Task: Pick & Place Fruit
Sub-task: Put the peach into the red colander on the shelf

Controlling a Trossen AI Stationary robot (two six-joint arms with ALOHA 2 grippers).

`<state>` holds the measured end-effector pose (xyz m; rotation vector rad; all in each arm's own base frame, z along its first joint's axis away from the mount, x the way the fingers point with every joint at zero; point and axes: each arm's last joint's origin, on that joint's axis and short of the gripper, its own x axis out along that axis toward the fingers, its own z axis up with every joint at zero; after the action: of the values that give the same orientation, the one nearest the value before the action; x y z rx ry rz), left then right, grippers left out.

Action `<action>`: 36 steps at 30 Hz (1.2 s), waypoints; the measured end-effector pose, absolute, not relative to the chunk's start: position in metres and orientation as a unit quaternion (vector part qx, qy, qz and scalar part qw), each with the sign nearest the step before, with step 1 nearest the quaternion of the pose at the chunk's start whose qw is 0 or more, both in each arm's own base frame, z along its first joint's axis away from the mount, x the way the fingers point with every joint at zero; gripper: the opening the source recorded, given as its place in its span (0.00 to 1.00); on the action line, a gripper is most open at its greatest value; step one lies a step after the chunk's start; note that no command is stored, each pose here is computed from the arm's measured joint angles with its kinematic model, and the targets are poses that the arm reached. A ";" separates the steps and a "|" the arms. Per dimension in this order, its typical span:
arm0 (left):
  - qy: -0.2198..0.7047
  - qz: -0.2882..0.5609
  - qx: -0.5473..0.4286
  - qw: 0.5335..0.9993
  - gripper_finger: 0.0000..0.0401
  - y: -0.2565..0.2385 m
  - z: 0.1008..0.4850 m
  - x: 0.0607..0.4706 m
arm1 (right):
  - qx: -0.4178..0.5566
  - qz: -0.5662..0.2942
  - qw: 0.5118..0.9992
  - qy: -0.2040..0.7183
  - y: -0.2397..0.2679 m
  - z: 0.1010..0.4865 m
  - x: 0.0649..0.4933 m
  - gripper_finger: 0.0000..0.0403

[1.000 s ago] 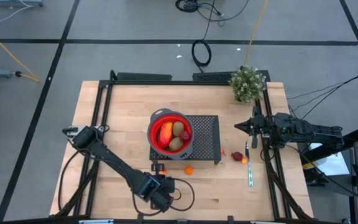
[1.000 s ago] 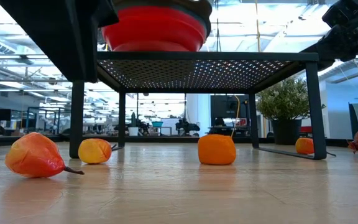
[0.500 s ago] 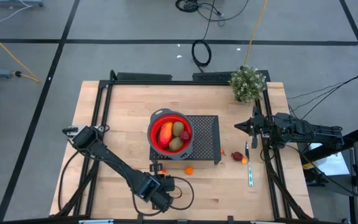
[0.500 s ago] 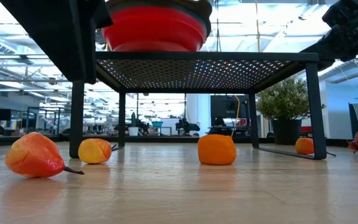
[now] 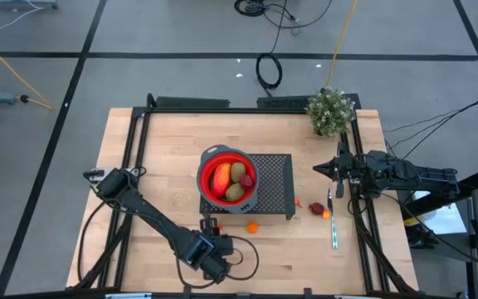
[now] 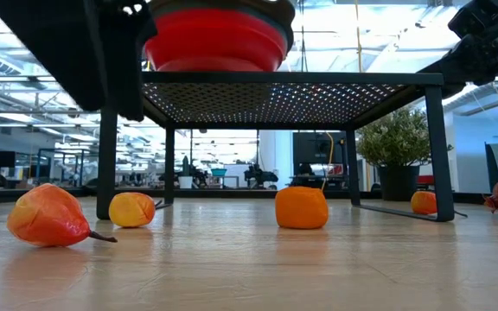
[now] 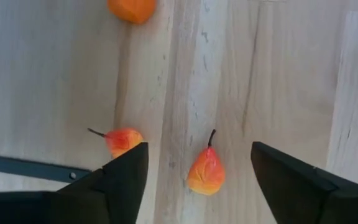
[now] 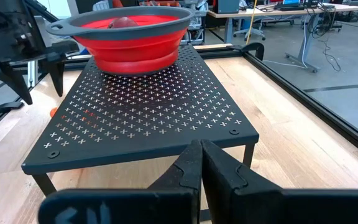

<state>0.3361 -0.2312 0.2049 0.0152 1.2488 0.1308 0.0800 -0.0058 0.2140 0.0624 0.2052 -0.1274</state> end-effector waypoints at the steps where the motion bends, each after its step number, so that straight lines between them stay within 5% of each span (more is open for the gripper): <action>1: 0.584 0.059 0.008 0.810 0.73 -0.232 0.202 0.335 | 0.031 -0.064 0.992 0.102 -0.006 0.214 0.080 0.00; 10: 0.596 0.033 0.007 0.802 0.76 -0.236 0.177 0.326 | 0.031 -0.064 0.992 0.102 -0.006 0.214 0.080 0.00; 36: 0.575 -0.038 0.016 0.817 0.61 -0.238 0.155 0.327 | 0.031 -0.064 0.992 0.102 -0.006 0.214 0.080 0.00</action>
<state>0.3270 -0.2376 0.1554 0.0339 1.2249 -0.0819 0.0799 -0.0057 0.2140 0.0624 0.2051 -0.1274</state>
